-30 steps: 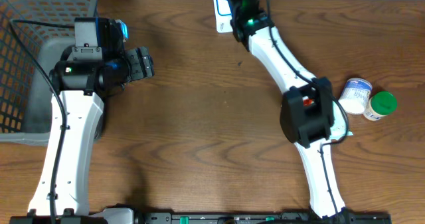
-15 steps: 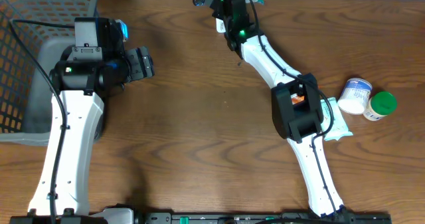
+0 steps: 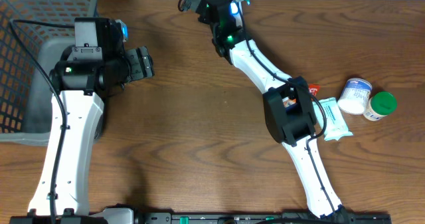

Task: Scan the item barcode
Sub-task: 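Hold the gloves pack at the scanner with the right gripper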

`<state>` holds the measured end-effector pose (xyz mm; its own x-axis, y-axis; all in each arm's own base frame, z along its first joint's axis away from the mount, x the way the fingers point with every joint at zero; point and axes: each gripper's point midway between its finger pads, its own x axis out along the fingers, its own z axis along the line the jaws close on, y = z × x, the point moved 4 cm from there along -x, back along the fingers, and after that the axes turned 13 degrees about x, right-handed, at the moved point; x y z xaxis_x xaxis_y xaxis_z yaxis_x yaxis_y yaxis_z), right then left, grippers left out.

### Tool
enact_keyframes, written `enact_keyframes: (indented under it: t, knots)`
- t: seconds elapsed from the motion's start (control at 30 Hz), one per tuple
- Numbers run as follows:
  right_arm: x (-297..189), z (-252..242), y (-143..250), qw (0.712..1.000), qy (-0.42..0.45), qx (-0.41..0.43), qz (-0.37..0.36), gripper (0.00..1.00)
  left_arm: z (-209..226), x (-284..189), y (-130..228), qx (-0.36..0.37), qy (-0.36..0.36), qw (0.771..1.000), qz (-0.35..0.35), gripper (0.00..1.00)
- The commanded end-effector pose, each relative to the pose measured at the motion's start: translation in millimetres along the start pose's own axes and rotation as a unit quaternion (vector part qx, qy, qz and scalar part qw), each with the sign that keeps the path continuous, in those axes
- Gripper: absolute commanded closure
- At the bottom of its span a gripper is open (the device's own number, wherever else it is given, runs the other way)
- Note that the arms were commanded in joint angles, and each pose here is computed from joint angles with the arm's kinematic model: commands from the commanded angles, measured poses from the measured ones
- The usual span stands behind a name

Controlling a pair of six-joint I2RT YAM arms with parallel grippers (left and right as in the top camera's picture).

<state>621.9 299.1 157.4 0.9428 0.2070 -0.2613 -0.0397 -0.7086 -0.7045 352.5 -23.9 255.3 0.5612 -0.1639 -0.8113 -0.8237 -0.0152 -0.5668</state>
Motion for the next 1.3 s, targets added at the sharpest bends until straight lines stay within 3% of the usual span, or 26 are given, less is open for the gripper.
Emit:
enact_keyframes:
  t: [0.0, 0.3, 0.7, 1.27]
  knots:
    - [-9.6, -8.5, -11.4, 0.998, 0.054, 0.012, 0.028, 0.99, 1.1, 0.6, 0.6, 0.003, 0.000, 1.000, 0.001, 0.16]
    - [-17.2, 14.8, -2.8, 0.996, 0.035, -0.015, 0.079, 0.99, 1.1, 0.6, 0.6, 0.003, 0.000, 1.000, 0.001, 0.16]
    - [-18.7, 20.4, -9.9, 0.997, 0.030, -0.012, 0.068, 0.99, 1.1, 0.6, 0.7, 0.003, 0.000, 1.000, 0.001, 0.16]
    - [-21.8, 13.0, -18.1, 0.994, 0.042, 0.087, 0.055, 0.99, 1.1, 0.6, 0.6, 0.003, 0.000, 1.000, 0.001, 0.15]
